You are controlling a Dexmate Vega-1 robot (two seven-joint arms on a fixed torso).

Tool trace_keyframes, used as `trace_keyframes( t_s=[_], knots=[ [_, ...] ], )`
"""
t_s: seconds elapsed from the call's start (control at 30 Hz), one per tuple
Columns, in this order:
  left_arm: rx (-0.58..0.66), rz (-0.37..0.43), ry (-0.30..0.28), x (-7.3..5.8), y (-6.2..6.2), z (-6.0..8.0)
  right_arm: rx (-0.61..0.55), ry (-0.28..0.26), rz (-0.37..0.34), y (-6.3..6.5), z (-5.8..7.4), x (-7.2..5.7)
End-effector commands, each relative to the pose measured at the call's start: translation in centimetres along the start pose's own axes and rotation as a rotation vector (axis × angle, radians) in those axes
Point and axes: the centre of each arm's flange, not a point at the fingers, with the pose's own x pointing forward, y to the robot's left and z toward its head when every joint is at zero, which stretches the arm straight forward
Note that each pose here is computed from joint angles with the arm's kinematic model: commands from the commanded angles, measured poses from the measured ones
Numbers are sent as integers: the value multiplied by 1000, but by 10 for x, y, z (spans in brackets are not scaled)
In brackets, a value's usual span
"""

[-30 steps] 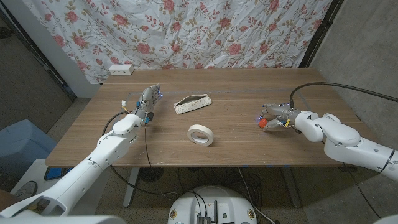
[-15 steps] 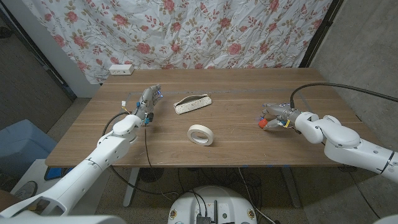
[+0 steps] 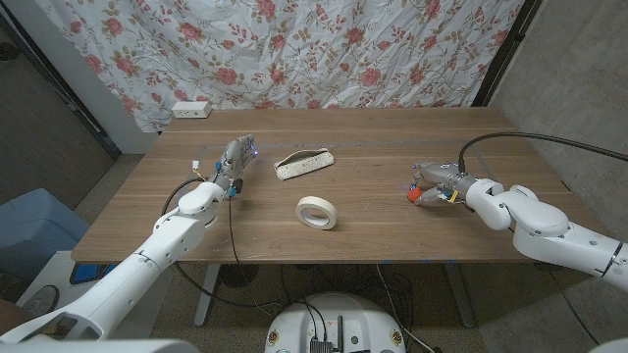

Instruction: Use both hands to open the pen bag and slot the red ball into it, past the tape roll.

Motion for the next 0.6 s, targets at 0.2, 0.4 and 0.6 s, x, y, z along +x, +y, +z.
trace_keyframes(
  t_s=[0.2,0.4,0.6],
  knots=[
    [40,-3,-10,-6,0,13,9,-8,-63,-4,0,-8],
    [68,-9,-20,-6,-3,20,14,-10,-78,-9,-1,-11],
    [129,-41,-13,-4,-7,29,28,-10,-85,-15,-1,-13]
  ],
)
